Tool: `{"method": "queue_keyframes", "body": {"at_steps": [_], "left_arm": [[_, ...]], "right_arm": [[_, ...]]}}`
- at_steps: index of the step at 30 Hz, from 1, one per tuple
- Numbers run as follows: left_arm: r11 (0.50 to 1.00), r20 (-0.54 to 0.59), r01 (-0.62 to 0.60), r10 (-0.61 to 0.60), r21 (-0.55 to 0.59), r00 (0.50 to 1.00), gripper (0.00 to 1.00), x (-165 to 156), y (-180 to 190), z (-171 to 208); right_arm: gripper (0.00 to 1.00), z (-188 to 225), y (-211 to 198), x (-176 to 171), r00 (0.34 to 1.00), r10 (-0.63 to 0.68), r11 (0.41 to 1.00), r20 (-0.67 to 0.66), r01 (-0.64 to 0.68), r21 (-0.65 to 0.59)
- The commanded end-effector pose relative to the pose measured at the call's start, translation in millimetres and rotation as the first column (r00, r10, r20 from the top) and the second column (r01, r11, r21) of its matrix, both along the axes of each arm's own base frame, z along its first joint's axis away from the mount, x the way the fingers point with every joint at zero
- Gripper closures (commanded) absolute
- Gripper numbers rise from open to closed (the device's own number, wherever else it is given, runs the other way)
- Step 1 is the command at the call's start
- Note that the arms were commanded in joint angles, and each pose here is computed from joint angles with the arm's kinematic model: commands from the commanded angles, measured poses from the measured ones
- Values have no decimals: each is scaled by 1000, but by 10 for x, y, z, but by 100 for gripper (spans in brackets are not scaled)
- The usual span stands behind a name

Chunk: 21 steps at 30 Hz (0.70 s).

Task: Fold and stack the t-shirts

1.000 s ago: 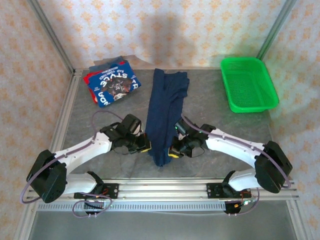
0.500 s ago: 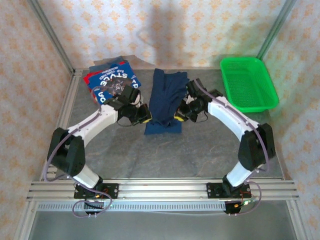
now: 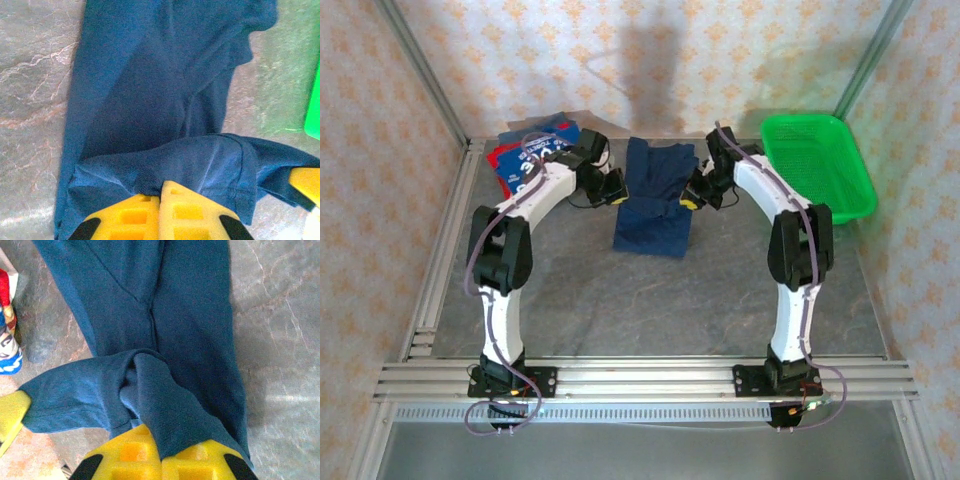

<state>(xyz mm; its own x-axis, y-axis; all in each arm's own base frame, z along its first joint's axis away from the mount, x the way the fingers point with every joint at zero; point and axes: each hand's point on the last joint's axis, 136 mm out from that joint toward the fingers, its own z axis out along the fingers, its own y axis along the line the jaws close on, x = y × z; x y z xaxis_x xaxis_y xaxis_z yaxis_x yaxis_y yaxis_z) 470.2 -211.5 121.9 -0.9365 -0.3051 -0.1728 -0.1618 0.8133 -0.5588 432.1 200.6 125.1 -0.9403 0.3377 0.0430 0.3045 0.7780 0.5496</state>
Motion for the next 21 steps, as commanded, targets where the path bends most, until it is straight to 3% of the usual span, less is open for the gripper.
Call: {"method": "queue_keyframes", "body": {"at_steps": [1,11,14,18,21], "left_arm": [[999,-39,22,-21,36,999,100,58,71,-123],[1000,-60,-5,7,27,998,100,486,120,-414],[999,-70,-25,27,29,997,100,595,127,-486],[997,-60,-72,72,2,996,98,751,150,-457],[992,-33,-114,112,-57,993,64,892,125,-274]], "right_arm": [[100,-62,1,115,1000,20,1000,-13,-20,2],[99,-492,35,534,999,-7,1000,-54,8,14],[91,-606,47,665,997,-35,999,-64,37,36],[66,-561,-4,905,996,-84,995,-21,85,53],[53,-290,-121,1076,989,-138,989,56,134,67]]}}
